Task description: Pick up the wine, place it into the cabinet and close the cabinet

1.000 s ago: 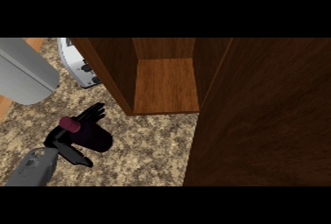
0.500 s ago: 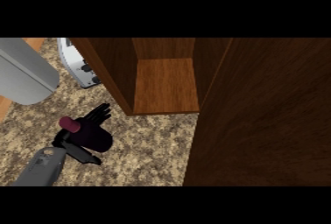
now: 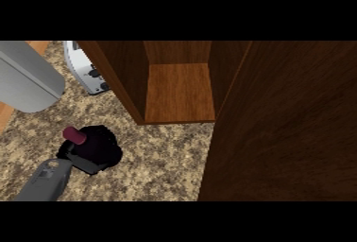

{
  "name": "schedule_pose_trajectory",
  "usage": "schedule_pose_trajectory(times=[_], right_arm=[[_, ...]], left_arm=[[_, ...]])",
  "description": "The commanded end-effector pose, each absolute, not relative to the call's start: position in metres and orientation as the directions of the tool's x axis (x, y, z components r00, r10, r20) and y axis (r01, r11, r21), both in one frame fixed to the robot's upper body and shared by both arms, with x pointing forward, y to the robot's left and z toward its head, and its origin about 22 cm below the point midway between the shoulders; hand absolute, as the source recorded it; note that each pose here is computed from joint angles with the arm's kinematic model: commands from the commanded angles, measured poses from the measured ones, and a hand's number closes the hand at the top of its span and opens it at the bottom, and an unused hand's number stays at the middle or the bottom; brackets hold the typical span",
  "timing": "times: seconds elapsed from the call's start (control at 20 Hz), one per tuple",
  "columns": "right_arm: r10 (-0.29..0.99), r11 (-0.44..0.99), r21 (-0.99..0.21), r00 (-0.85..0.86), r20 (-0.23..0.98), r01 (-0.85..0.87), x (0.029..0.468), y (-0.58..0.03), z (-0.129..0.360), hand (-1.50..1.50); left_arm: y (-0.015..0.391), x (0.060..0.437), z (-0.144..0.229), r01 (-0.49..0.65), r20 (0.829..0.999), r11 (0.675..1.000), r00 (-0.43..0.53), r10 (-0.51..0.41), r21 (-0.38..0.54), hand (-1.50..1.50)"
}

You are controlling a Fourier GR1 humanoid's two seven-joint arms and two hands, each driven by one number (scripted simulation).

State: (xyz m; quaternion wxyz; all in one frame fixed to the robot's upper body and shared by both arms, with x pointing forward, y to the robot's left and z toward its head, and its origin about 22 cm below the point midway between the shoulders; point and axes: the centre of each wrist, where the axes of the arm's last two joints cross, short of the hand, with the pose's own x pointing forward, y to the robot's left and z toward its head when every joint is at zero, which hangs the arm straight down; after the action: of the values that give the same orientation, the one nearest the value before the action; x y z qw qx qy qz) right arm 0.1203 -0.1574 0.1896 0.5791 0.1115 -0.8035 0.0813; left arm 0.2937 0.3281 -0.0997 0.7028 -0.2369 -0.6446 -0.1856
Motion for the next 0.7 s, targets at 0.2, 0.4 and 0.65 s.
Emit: schedule_pose_trajectory(times=[0.2,0.4,0.65], right_arm=[[-0.096,0.969,0.002,-0.371,0.924,-0.246,0.095,-0.171,0.206,-1.5],[-0.099,0.97,0.015,-0.338,0.936,-0.242,0.096,-0.17,0.201,-1.5],[-0.096,0.971,0.008,-0.359,0.928,-0.238,0.084,-0.179,0.213,-1.5]], left_arm=[[0.322,0.27,-0.122,0.394,0.984,0.911,-0.068,0.164,-0.125,1.5],[0.31,0.235,-0.146,0.111,0.984,0.986,-0.12,0.134,-0.121,1.5],[0.265,0.227,-0.148,0.165,0.969,0.971,-0.149,0.197,-0.172,1.5]])
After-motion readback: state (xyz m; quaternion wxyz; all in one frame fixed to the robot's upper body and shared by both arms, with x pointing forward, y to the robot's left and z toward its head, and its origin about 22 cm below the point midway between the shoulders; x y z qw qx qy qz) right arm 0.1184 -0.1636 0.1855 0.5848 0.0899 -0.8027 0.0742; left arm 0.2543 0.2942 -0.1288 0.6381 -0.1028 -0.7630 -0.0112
